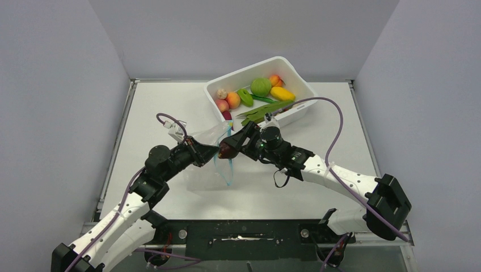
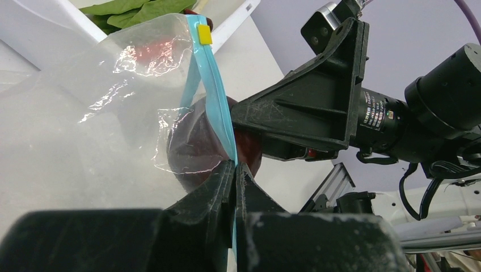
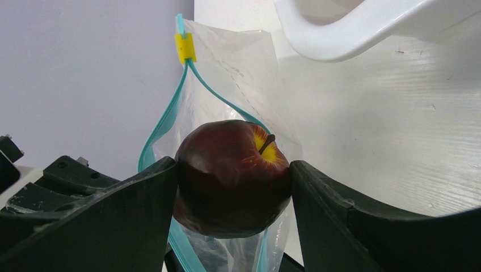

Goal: Place the food in the zip-top bag and seal the zipper
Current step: Place the fake fruit in the zipper food storage bag.

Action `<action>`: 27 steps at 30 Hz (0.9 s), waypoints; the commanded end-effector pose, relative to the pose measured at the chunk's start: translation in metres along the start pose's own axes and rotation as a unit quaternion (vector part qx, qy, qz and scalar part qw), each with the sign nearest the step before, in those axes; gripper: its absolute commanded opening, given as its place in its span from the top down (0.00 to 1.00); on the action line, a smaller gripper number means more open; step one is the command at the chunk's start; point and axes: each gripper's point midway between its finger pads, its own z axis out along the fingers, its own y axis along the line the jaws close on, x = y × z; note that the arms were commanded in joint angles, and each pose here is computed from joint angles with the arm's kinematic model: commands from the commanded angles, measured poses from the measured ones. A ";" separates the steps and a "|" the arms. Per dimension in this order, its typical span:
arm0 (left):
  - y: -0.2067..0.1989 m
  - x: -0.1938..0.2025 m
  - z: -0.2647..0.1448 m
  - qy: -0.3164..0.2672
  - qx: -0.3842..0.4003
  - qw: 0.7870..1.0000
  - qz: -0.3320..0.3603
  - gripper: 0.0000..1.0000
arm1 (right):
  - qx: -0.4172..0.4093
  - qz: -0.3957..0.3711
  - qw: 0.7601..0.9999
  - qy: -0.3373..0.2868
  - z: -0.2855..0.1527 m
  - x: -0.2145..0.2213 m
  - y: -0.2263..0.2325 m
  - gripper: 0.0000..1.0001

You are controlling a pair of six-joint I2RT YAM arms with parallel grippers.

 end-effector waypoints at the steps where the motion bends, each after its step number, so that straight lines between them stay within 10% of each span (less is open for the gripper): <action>1: -0.020 -0.016 0.001 -0.024 0.038 0.999 0.005 1.00 | -0.034 0.013 0.999 -0.015 -0.002 -0.007 0.038 0.37; 13: -0.014 -0.016 -0.002 -0.034 0.026 0.999 0.002 1.00 | -0.032 -0.031 0.999 -0.009 -0.007 -0.004 0.036 0.17; 27: -0.002 -0.018 -0.004 -0.036 -0.008 0.999 0.036 1.00 | -0.063 -0.157 0.985 -0.009 -0.034 -0.009 0.045 0.23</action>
